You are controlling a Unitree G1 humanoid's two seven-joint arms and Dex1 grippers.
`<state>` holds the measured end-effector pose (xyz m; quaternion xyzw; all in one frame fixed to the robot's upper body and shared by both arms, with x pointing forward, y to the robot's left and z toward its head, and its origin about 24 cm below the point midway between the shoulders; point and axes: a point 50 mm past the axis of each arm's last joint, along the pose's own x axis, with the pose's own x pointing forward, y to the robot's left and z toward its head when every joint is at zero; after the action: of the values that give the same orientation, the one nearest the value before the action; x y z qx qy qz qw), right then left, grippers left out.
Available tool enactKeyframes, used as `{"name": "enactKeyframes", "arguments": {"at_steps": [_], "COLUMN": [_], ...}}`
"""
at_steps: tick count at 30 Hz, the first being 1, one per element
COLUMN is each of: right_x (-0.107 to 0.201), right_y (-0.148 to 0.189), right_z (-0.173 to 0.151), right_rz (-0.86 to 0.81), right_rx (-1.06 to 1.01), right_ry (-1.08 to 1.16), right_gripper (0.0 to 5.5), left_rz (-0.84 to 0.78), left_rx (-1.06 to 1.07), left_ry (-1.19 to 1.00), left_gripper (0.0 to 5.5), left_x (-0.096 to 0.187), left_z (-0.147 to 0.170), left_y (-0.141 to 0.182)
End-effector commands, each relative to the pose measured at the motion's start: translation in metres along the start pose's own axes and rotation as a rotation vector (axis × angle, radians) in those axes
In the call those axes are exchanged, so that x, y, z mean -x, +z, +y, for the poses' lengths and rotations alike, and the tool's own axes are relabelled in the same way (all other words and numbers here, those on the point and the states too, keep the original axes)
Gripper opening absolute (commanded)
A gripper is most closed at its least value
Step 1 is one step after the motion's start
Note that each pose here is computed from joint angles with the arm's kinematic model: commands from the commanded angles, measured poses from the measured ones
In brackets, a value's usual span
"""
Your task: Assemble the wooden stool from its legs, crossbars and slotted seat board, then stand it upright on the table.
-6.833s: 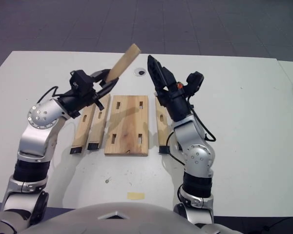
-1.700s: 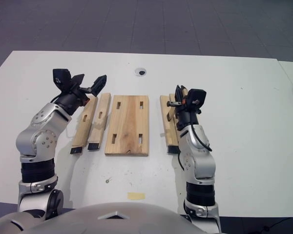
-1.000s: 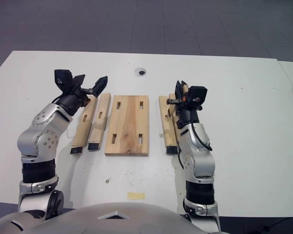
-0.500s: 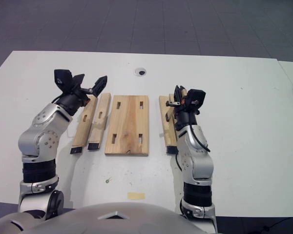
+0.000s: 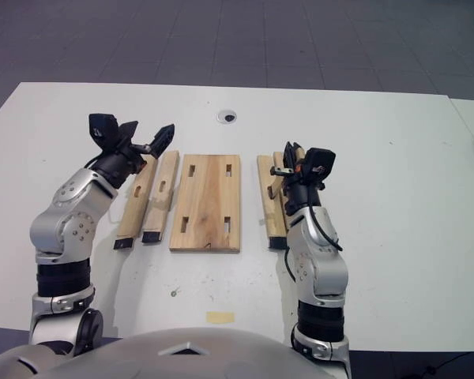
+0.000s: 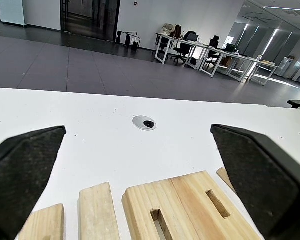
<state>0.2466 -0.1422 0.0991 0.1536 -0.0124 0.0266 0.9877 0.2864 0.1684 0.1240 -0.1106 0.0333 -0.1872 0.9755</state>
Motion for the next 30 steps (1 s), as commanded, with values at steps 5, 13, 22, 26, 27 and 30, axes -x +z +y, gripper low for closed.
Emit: {"name": "enactKeyframes", "arguments": {"at_steps": [5,13,22,26,27,30], "right_x": [-0.004,-0.002,-0.003,-0.004,-0.004,-0.005], "right_y": [-0.003,-0.010,-0.015,-0.019,-0.019,-0.021], "right_z": [0.000,-0.003,-0.006,-0.007,-0.008,-0.008], "right_rz": [0.013,0.030,0.046,0.058,0.057,0.067], "right_rx": [-0.014,0.024,0.058,0.077,0.075,0.092], "right_ry": [-0.005,-0.006,-0.006,-0.003,-0.005,-0.004], "right_gripper": [0.41,0.41,0.41,0.41,0.41,0.41], "left_rz": [0.016,0.019,0.022,0.019,0.018,0.022], "left_rx": [0.003,0.014,0.002,0.002,0.002,-0.004], "left_ry": [0.009,0.021,0.011,0.001,-0.002,-0.005], "left_gripper": [5.40,5.40,5.40,5.40,5.40,5.40], "left_x": [0.002,0.003,0.002,0.001,0.001,0.000], "left_z": [0.000,0.001,-0.001,-0.002,-0.002,-0.002], "left_y": [-0.004,-0.005,-0.006,-0.005,-0.005,-0.005]}}
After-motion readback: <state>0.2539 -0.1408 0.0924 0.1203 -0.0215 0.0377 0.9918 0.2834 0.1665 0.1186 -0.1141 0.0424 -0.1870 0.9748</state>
